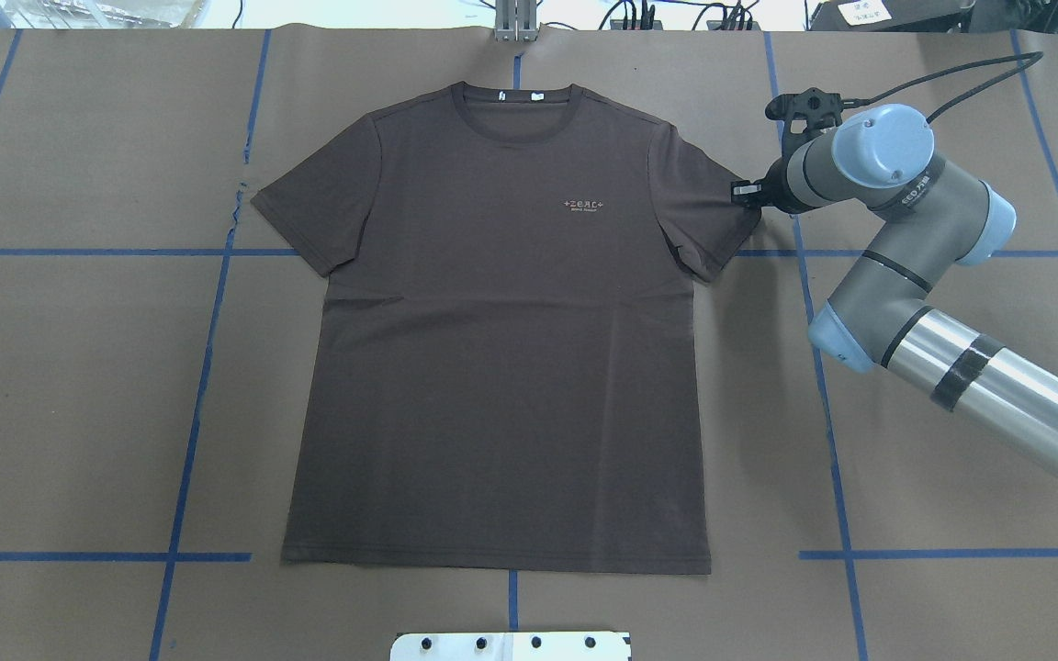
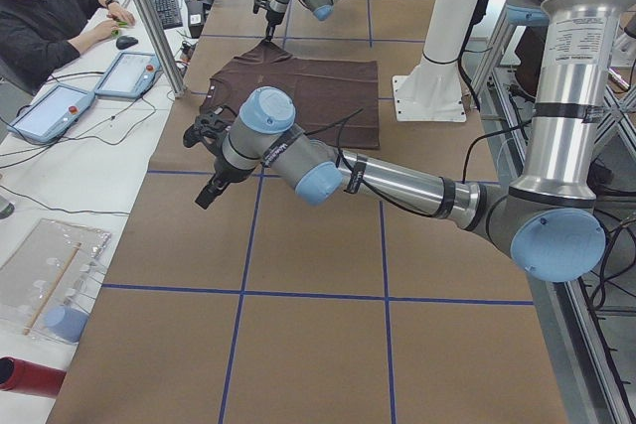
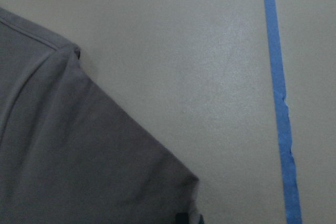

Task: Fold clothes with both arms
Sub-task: 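Fold the sleeve nearest the right gripper inward onto the shirt body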

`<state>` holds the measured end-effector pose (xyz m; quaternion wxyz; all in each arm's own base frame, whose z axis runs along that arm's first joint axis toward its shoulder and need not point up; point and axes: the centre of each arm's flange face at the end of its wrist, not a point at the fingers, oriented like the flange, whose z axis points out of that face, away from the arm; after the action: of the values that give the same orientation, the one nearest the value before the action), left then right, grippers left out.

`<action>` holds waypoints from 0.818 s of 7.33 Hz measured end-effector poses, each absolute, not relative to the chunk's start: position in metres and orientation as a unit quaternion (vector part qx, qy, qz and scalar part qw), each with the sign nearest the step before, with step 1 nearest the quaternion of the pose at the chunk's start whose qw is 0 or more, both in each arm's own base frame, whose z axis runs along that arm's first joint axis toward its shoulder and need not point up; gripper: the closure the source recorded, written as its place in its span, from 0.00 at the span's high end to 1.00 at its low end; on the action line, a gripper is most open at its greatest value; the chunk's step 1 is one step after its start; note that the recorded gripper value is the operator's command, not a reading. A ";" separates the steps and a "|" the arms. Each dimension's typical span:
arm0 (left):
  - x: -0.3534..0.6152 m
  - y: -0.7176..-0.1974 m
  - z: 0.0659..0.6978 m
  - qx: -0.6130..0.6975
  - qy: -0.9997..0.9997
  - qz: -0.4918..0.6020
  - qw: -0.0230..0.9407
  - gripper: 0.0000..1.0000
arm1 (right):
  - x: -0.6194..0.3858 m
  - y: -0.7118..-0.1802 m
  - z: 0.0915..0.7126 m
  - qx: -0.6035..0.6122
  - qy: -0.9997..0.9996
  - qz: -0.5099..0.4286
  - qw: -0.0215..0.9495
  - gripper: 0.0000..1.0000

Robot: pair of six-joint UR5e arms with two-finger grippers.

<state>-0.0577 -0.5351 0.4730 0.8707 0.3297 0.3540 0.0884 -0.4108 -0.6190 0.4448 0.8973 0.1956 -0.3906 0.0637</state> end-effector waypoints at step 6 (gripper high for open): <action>-0.058 -0.535 0.474 0.329 0.354 0.089 0.871 1.00 | -0.514 -0.623 0.290 0.188 -0.351 0.146 0.906 0.00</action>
<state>-0.0576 -0.5351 0.4740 0.8710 0.3291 0.3538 0.0889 -0.5144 -0.6226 0.2899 0.9055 0.1882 -0.3510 0.1461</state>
